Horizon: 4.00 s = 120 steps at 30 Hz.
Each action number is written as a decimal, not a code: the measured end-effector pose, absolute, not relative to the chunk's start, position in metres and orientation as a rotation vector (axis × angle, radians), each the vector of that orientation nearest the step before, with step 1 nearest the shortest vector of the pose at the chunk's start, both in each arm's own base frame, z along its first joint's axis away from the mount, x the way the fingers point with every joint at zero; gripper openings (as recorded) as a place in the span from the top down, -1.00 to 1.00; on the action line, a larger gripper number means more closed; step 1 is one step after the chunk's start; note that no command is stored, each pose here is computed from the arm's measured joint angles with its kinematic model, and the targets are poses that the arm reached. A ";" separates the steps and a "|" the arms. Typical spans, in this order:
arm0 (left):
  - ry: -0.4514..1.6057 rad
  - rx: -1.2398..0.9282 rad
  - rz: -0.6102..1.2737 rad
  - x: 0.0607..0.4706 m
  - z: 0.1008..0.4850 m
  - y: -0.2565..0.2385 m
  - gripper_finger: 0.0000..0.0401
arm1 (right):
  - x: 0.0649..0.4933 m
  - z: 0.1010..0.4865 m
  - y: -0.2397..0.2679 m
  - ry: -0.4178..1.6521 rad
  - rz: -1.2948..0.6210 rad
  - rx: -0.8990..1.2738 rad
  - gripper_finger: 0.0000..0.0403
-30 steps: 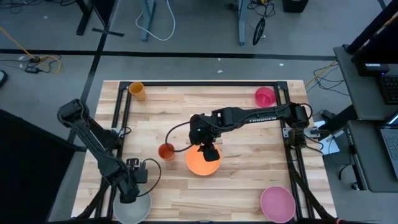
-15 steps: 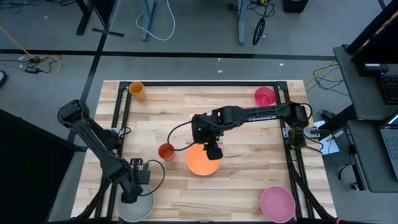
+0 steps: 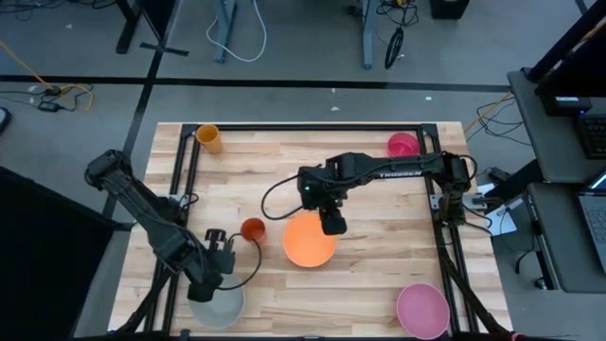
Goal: Nest bowls inside each other
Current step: Stack the gray bowl on top of the orange bowl
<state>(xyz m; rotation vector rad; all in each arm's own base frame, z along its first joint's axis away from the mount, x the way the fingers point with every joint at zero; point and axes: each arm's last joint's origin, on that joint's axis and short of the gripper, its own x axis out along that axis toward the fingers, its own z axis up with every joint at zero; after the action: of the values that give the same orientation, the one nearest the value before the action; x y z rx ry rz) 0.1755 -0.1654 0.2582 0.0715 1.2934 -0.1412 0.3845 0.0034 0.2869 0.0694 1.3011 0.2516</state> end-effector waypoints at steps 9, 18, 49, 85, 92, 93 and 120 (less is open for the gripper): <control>1.129 0.218 -0.160 0.195 0.305 -0.151 1.00 | 0.377 0.285 0.020 1.384 0.260 0.083 0.37; 1.091 0.304 -0.153 0.214 0.317 -0.127 1.00 | 0.360 0.293 0.048 1.473 0.188 0.037 0.37; 0.741 0.416 -0.203 0.281 0.358 -0.021 1.00 | 0.166 0.364 0.086 1.119 -0.086 0.201 0.37; 0.977 0.342 -0.423 0.405 0.269 0.001 0.76 | 0.129 0.313 0.144 1.033 -0.100 0.215 0.37; 0.965 0.323 -0.411 0.407 0.269 -0.001 0.51 | 0.129 0.312 0.145 1.032 -0.105 0.225 0.37; 0.967 0.323 -0.413 0.407 0.269 -0.002 0.48 | 0.129 0.312 0.145 1.032 -0.106 0.227 0.37; 1.026 0.295 -0.355 0.408 0.246 0.011 0.72 | 0.133 0.308 0.150 1.045 -0.110 0.217 0.37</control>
<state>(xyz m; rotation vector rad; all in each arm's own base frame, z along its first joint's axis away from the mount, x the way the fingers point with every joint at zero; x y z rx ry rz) 0.4076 0.0113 0.2463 0.2951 1.0258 -0.3555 0.1327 0.1497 0.3083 0.2171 1.0447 -0.1102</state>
